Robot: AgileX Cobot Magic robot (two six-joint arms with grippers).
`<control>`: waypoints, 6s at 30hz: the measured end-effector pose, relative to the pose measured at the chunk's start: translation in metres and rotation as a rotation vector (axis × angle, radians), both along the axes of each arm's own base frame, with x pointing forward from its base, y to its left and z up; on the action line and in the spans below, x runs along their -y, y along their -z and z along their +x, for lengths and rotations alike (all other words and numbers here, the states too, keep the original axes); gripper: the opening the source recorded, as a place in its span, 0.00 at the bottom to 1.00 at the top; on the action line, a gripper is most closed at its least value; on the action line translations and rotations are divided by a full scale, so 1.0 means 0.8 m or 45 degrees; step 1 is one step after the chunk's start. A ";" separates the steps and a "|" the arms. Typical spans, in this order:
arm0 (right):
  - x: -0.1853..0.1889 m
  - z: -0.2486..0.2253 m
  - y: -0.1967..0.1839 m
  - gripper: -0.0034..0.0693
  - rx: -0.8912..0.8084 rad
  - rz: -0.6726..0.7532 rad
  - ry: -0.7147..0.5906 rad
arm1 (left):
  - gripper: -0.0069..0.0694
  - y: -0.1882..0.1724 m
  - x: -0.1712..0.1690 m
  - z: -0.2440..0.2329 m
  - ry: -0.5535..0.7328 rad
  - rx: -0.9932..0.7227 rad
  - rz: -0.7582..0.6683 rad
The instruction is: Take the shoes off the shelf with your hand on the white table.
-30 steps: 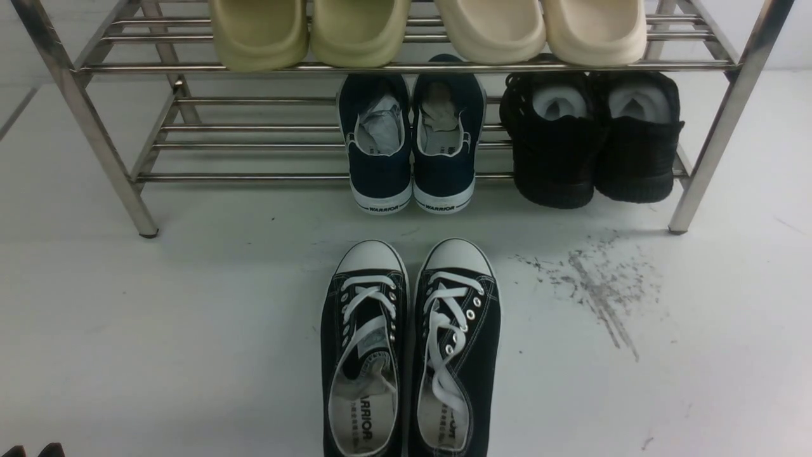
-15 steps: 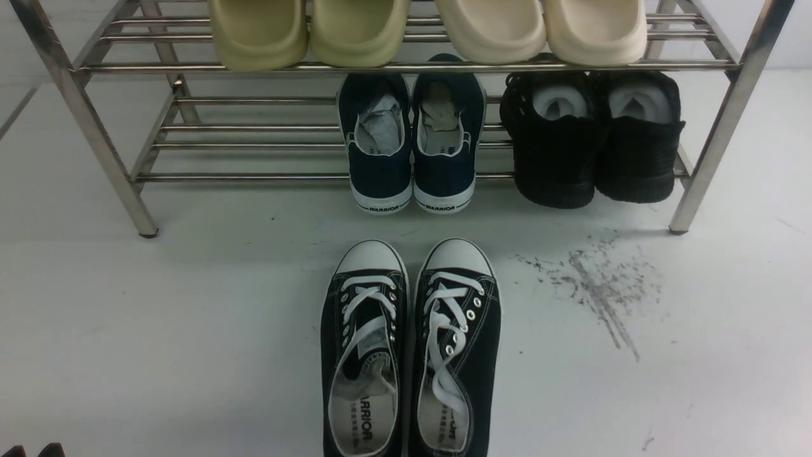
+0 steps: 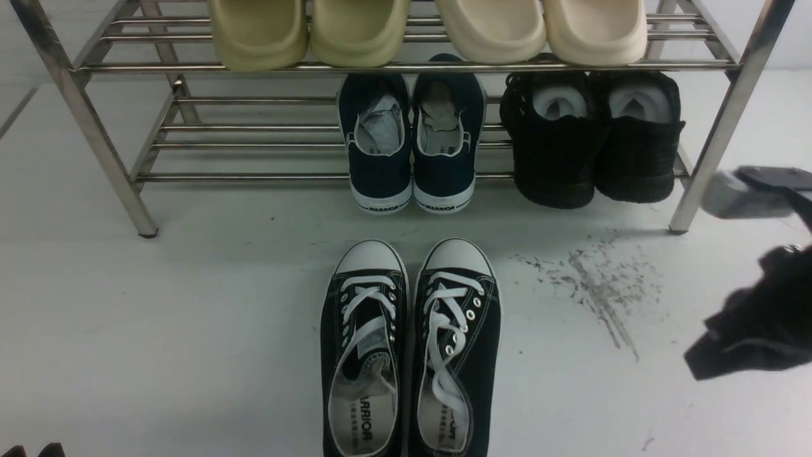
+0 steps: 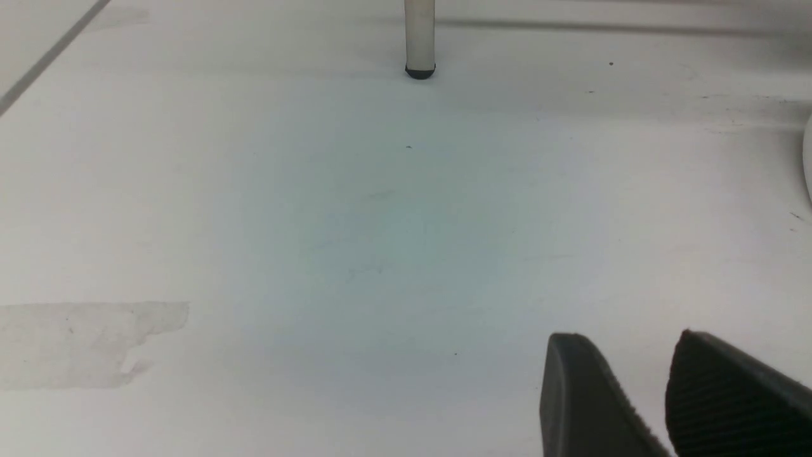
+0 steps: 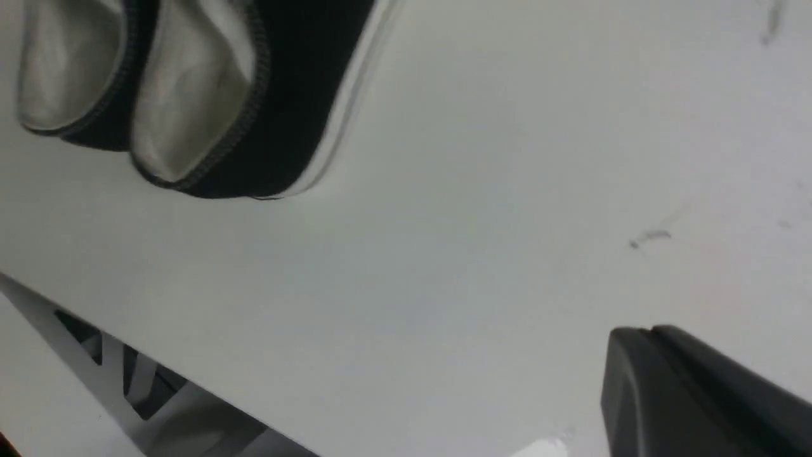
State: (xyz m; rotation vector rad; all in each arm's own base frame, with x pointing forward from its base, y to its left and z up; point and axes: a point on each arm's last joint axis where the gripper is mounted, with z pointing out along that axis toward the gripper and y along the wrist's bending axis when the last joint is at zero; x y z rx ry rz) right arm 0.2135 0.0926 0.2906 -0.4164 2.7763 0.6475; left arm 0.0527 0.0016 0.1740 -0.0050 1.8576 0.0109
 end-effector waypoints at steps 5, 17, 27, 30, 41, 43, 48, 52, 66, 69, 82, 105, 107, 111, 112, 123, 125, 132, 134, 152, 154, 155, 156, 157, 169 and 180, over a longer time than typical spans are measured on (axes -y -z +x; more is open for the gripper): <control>-0.095 0.038 -0.010 0.06 0.044 -0.086 -0.184 | 0.40 0.000 0.000 0.000 0.000 0.000 0.000; -0.253 0.116 -0.035 0.31 0.356 -0.233 -0.174 | 0.40 0.000 0.000 0.000 0.000 0.000 0.000; -0.303 0.174 -0.031 0.72 0.606 -0.084 -0.099 | 0.40 0.000 0.000 0.000 0.000 0.000 0.000; -0.312 0.184 -0.024 0.74 0.639 -0.042 -0.074 | 0.40 0.000 0.000 0.000 0.000 0.000 0.000; -0.290 0.235 0.000 0.75 0.687 0.014 0.087 | 0.40 0.000 0.000 0.000 0.000 0.000 0.000; -0.288 0.241 0.006 0.75 0.697 0.015 0.095 | 0.40 0.000 0.000 0.000 0.000 0.000 0.000; -0.293 0.248 0.021 0.75 0.710 0.025 0.091 | 0.40 0.000 0.000 0.000 0.000 0.000 0.000; -0.296 0.251 0.032 0.75 0.701 0.012 0.086 | 0.40 0.000 0.000 0.000 0.000 -0.001 0.000; -0.308 0.265 0.064 0.59 0.767 0.024 0.062 | 0.40 0.000 0.000 0.000 0.000 -0.001 0.000; -0.307 0.266 0.065 0.46 0.777 0.010 0.055 | 0.40 0.000 0.000 0.000 0.000 -0.001 0.000; -0.299 0.253 0.051 0.15 0.711 -0.090 0.026 | 0.40 0.000 0.000 0.000 0.000 -0.001 0.001; -0.276 0.122 -0.093 0.14 0.448 -0.085 -0.402 | 0.40 0.000 0.000 0.000 0.000 -0.001 0.002; -0.271 0.106 -0.108 0.14 0.440 -0.075 -0.463 | 0.40 0.000 0.000 0.000 0.000 -0.001 0.002; -0.253 0.070 -0.153 0.14 0.467 0.011 -0.588 | 0.40 0.000 0.000 0.000 0.000 -0.001 0.002; -0.250 0.066 -0.160 0.14 0.482 0.025 -0.596 | 0.40 0.000 0.000 0.000 0.000 -0.001 0.002; -0.162 0.003 -0.222 0.14 0.661 -0.068 -0.449 | 0.40 0.000 0.000 0.000 0.000 -0.001 0.002; -0.139 -0.012 -0.218 0.14 0.643 -0.112 -0.368 | 0.40 0.000 0.000 0.000 0.000 -0.001 0.002; -0.089 -0.040 -0.122 0.14 0.357 -0.327 -0.029 | 0.40 0.000 0.000 0.000 0.000 -0.001 0.002; -0.088 -0.036 -0.087 0.14 0.313 -0.368 0.044 | 0.40 0.000 0.000 0.000 0.000 -0.001 0.002; -0.138 0.023 0.086 0.14 0.342 -0.322 0.230 | 0.40 0.000 0.000 0.000 0.000 -0.001 0.002; -0.140 0.023 0.092 0.14 0.313 -0.324 0.240 | 0.40 0.000 0.000 0.000 0.000 -0.001 0.002; -0.141 0.023 0.094 0.14 0.294 -0.321 0.248 | 0.40 0.000 0.000 0.000 0.000 -0.001 0.002; -0.141 0.023 0.094 0.14 0.295 -0.321 0.248 | 0.40 0.000 0.000 0.000 0.000 -0.001 0.002; -0.142 0.023 0.096 0.14 0.278 -0.316 0.257 | 0.40 0.000 0.000 0.000 0.000 -0.001 0.002; -0.164 -0.003 0.099 0.14 0.248 -0.314 0.135 | 0.41 0.000 0.000 0.000 0.000 -0.001 0.002; -0.164 -0.016 0.103 0.31 0.190 -0.403 0.089 | 0.41 0.000 0.000 0.000 0.000 -0.001 0.007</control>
